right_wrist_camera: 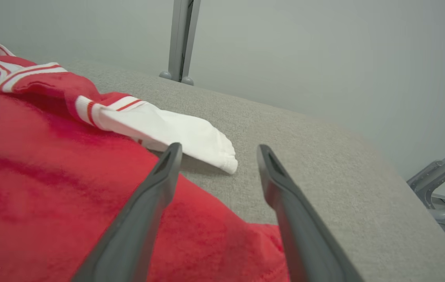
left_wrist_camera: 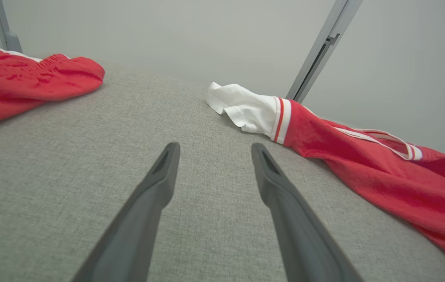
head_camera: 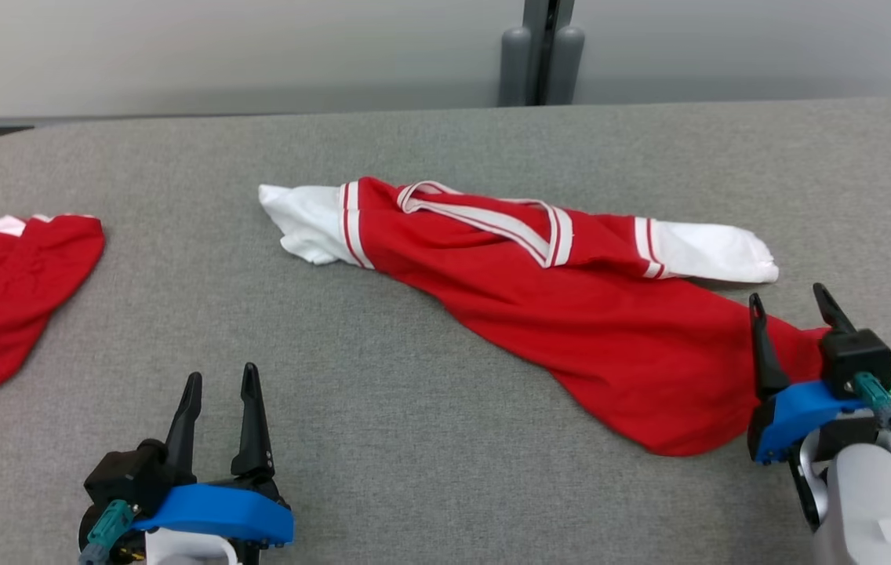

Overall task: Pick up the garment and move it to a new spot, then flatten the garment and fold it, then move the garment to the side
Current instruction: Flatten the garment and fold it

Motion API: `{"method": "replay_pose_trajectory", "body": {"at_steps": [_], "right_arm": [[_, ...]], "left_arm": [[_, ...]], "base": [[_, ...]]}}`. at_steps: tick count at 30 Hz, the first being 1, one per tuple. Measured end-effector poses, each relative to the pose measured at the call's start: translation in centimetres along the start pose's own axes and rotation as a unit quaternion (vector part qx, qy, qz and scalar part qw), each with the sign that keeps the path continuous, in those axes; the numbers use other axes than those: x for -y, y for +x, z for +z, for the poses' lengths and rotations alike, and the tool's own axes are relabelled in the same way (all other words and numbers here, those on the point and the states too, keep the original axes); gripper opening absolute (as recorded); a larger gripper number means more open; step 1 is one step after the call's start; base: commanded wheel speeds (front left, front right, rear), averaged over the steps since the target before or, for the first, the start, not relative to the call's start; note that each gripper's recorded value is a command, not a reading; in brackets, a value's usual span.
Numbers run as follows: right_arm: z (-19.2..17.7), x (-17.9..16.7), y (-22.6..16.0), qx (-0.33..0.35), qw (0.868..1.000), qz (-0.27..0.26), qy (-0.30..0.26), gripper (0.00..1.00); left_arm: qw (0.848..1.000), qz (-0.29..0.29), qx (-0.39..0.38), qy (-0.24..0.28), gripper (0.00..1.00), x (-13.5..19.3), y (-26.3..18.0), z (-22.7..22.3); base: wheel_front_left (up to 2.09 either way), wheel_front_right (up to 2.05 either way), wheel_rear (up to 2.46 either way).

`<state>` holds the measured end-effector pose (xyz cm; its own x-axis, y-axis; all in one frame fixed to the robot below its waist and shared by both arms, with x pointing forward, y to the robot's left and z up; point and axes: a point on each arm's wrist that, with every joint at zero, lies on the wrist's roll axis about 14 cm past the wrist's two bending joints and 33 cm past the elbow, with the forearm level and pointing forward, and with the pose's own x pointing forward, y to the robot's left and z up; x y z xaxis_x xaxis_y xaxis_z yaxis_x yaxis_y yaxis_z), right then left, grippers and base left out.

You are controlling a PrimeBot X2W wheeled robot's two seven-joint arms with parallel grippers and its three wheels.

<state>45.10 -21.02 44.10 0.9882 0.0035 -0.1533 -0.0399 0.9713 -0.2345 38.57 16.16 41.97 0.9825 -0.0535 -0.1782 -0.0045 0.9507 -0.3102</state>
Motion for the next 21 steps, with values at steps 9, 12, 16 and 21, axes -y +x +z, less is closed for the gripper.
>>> {"method": "replay_pose_trajectory", "body": {"at_steps": [9, 12, 16, 21], "right_arm": [[-3.3, -2.5, 3.8, -0.069, 0.996, 0.039, -0.043, 1.00], [-3.3, -3.2, 5.0, -0.073, 0.995, 0.049, -0.050, 1.00], [-3.3, -4.1, 6.1, -0.078, 0.994, 0.061, -0.053, 0.29], [-1.1, -3.7, 7.6, -0.050, 0.996, 0.052, -0.048, 0.00]], "left_arm": [[1.000, 0.020, -0.010, 0.002, 1.00, -1.4, 0.6, -0.7], [1.000, 0.025, -0.012, 0.005, 1.00, -1.8, 0.7, -0.8], [0.999, 0.029, -0.015, 0.006, 1.00, -2.1, 0.7, -1.1], [0.999, 0.030, -0.015, 0.006, 1.00, -2.2, 0.8, -1.1]], "base": [[0.00, 0.00, 0.00], [0.00, 0.00, 0.00], [0.00, 0.00, 0.00], [0.00, 0.00, 0.00]]}}
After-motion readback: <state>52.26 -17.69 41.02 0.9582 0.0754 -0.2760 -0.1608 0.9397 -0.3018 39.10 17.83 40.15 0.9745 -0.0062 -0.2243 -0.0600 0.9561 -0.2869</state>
